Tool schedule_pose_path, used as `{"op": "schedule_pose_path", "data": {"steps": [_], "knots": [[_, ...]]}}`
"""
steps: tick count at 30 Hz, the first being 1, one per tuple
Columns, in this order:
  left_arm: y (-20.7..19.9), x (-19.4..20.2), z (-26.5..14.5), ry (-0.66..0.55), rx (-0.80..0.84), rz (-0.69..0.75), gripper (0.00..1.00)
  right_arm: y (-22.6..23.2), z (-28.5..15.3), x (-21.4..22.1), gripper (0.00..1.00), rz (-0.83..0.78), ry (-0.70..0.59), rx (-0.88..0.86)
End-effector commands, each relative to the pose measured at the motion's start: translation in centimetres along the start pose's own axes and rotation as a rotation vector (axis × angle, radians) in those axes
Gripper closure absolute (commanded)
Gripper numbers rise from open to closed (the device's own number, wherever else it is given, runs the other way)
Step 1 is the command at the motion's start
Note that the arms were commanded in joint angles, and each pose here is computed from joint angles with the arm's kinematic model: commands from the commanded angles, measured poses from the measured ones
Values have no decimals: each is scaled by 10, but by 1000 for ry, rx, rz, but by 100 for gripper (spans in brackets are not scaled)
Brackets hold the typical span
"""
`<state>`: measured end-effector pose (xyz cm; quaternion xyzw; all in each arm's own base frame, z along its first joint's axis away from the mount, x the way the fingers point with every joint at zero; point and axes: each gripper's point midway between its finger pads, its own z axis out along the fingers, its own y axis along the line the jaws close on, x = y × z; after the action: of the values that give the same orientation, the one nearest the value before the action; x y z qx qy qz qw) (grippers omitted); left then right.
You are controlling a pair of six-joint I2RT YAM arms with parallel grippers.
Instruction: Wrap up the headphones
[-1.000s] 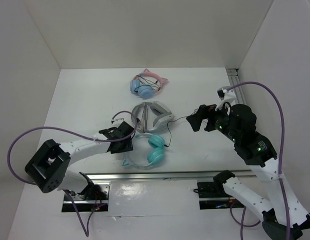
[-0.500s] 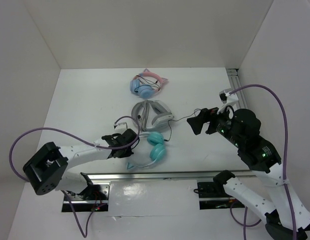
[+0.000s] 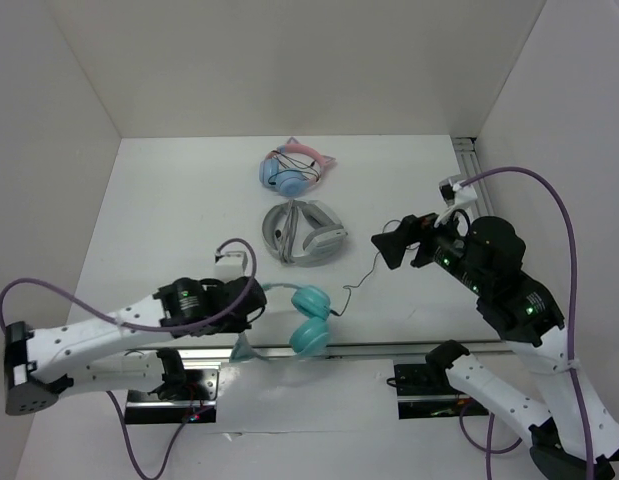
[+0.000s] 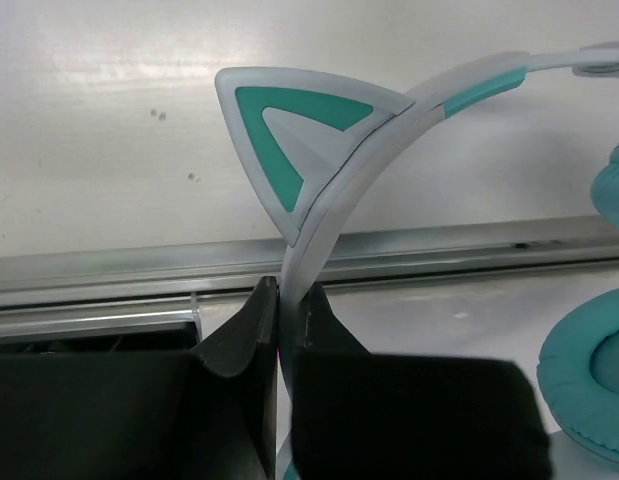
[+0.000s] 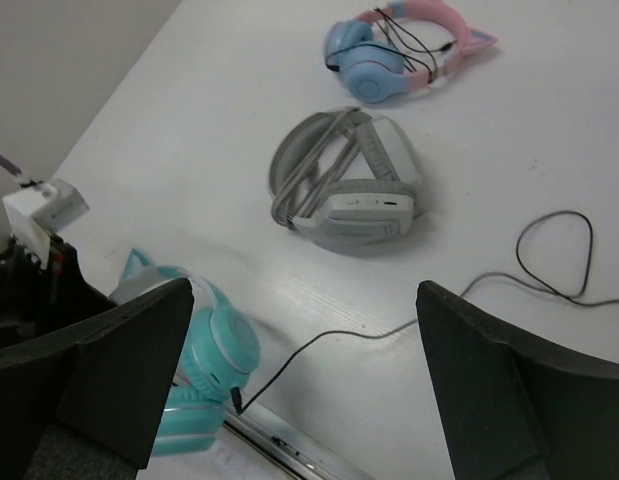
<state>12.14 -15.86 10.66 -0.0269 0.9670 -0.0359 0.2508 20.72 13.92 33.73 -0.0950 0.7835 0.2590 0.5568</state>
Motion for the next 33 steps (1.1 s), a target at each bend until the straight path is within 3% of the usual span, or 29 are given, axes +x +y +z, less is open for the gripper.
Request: {"op": "schedule_pose_path", "data": {"steps": [1,3,6,13,15,22,32,33], "knots": [[-1,-46,-58,-153,126,-62,100,33,-13,-33,0,-11,-114,-157],[5,-72,-94,-233,166,-87,100,57,-23,-39,0,-3,-171,-300],[33,-115,-142,-377,95,-174,100,84,-34,-38,0,-36,-253,-492],[42,-178,-199,-541,102,-246,100,60,-1,-23,0,14,-396,-425],[40,-190,-213,-565,120,-251,100,59,15,-14,0,13,-371,-437],[30,-203,-237,-581,192,-260,100,58,76,11,6,4,-331,-458],[27,-207,-257,-602,291,-270,100,98,102,36,6,-53,-280,-629],[28,-208,-260,-611,304,-279,100,102,103,42,11,-56,-270,-651]]}}
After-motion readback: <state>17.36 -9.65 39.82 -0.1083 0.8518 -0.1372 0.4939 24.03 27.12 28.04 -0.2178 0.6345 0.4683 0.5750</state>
